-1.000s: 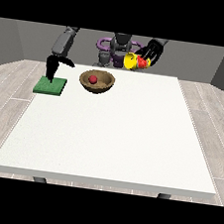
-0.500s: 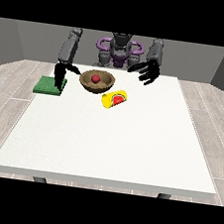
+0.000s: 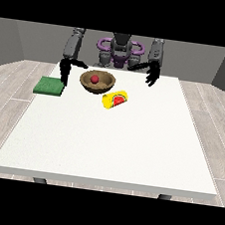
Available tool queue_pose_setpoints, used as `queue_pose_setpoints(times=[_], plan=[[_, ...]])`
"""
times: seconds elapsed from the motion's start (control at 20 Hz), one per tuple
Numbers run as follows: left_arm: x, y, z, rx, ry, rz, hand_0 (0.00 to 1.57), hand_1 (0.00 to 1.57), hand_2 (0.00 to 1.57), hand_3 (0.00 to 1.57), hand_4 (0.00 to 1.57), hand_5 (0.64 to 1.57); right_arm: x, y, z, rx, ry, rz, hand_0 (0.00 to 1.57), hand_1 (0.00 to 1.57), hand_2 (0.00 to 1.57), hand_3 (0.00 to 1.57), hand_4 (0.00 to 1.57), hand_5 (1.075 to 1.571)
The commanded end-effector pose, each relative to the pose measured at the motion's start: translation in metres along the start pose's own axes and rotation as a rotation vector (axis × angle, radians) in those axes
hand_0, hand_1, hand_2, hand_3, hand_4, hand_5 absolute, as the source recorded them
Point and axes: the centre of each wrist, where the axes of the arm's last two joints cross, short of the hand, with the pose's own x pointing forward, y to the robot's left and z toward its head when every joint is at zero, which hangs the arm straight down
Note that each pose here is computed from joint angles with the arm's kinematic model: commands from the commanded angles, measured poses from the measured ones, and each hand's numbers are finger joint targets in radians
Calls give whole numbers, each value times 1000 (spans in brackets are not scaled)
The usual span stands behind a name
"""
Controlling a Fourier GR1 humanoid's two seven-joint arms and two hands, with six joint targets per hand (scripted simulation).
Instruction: Pick the cup and pour the ball into the bowl, then pick the bowl and place it on the pad
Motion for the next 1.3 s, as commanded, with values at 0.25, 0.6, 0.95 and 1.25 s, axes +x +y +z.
queue_pose_setpoints(times=[0.25, 0.6, 0.95, 1.25], plan=[[59, -27, -18, -65, -144, 21, 0, 0, 0, 0, 0, 1554, -21, -16, 4, -96, -56, -65, 0, 0, 0, 0, 258, 1549], [50, -6, -16, -94, -128, 9, 0, 0, 0, 0, 0, 1558, -45, -4, 22, -110, -11, -93, 0, 0, 0, 0, 192, 1528], [31, 16, -20, -51, -61, 23, 0, 0, 0, 0, 0, 1563, -35, 42, 1, -75, 2, -141, 0, 0, 0, 0, 357, 1545], [27, 20, -10, -94, -37, 40, 0, 0, 0, 0, 0, 1564, -59, 63, 13, -104, 61, -146, 0, 0, 0, 0, 366, 1547]])
